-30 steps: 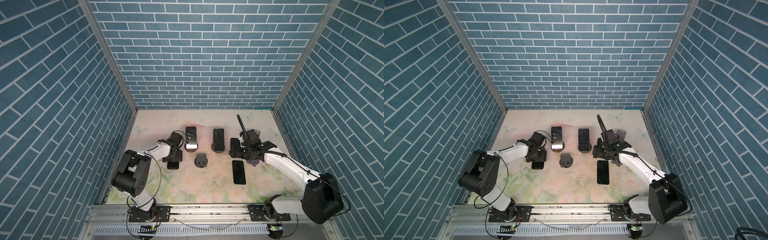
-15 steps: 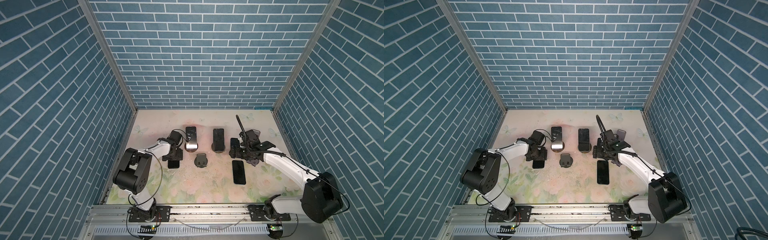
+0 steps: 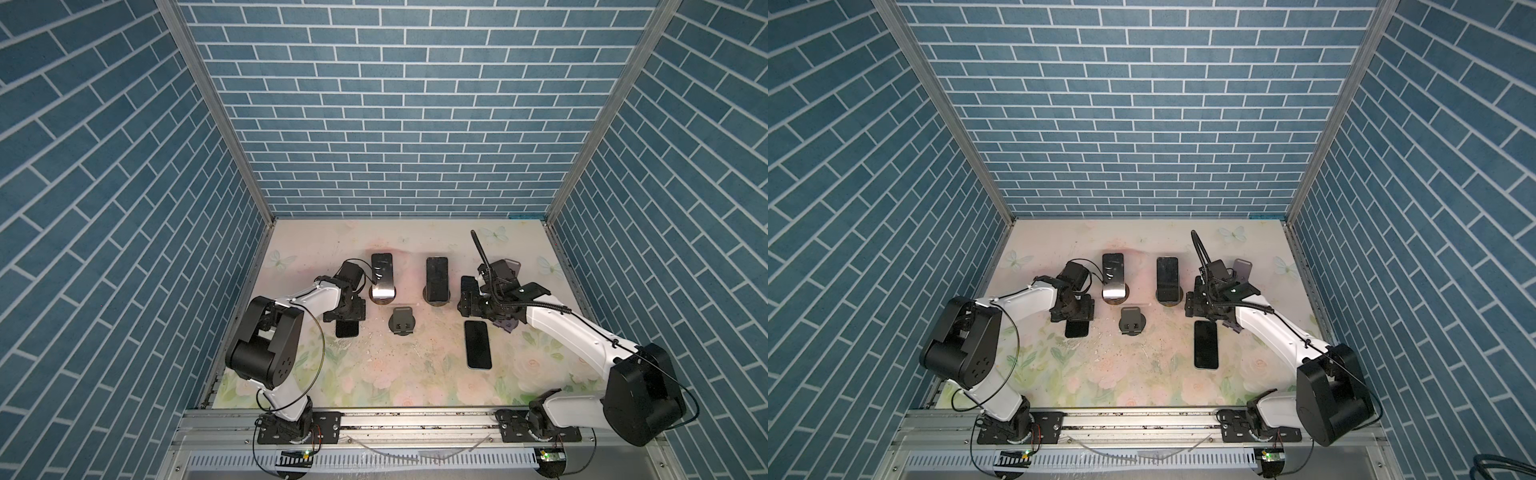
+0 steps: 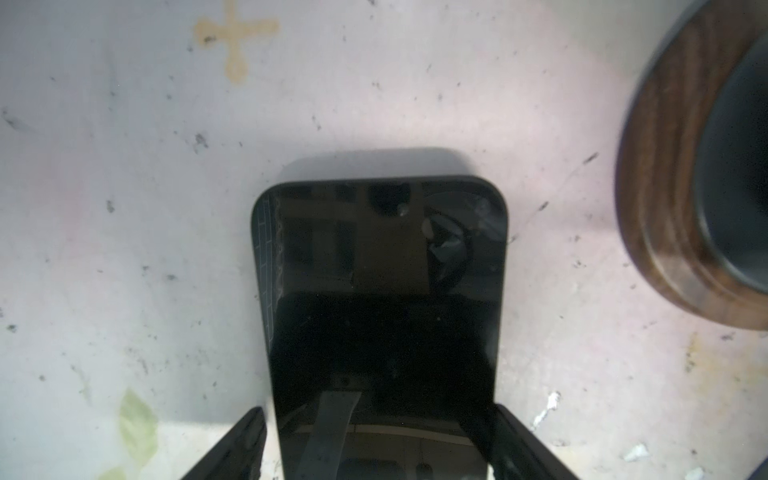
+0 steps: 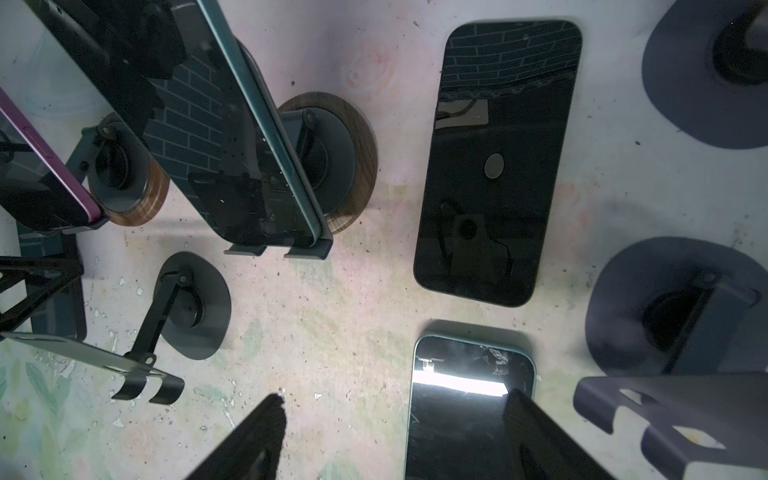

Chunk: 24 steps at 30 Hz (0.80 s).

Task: Remove the phone from the phone stand
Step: 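Carry the black phone nearer the robot and lower it onto the table, then open the left gripper to leave the black phone lying flat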

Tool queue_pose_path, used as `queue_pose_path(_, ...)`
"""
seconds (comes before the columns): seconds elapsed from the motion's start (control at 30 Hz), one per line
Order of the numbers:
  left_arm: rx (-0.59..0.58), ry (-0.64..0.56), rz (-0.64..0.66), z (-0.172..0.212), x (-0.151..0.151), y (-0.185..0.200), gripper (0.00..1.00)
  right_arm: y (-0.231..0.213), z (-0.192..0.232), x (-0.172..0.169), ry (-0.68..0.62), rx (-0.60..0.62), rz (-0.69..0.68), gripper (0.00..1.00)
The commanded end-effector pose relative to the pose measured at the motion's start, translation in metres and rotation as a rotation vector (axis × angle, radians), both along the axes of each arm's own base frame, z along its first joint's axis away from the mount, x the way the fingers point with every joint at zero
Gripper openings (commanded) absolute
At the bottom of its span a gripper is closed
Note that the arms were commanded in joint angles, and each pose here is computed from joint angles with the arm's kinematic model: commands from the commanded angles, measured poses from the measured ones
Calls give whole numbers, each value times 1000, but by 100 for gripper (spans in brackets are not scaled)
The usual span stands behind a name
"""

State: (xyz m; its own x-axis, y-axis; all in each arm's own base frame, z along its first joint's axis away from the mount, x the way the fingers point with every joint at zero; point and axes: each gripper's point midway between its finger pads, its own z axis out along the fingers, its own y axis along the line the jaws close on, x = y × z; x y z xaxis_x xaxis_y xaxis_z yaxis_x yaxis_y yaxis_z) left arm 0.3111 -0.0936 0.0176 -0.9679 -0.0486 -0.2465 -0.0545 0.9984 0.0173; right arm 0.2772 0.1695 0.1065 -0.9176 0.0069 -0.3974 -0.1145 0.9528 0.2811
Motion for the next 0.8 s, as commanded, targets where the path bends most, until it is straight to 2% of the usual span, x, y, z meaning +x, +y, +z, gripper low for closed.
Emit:
queue_pose_path(0.0, 46, 45, 4, 0, -14, 12, 84, 4, 12, 7, -27, 12, -22, 84)
queue_pose_path(0.37, -21, -41, -2, 26, -9, 4, 86, 4, 9, 6, -22, 9, -18, 84)
queue_pose_path(0.77, -133, -163, -1, 64, -20, -4, 87, 6, 10, 2, -25, 17, -16, 84)
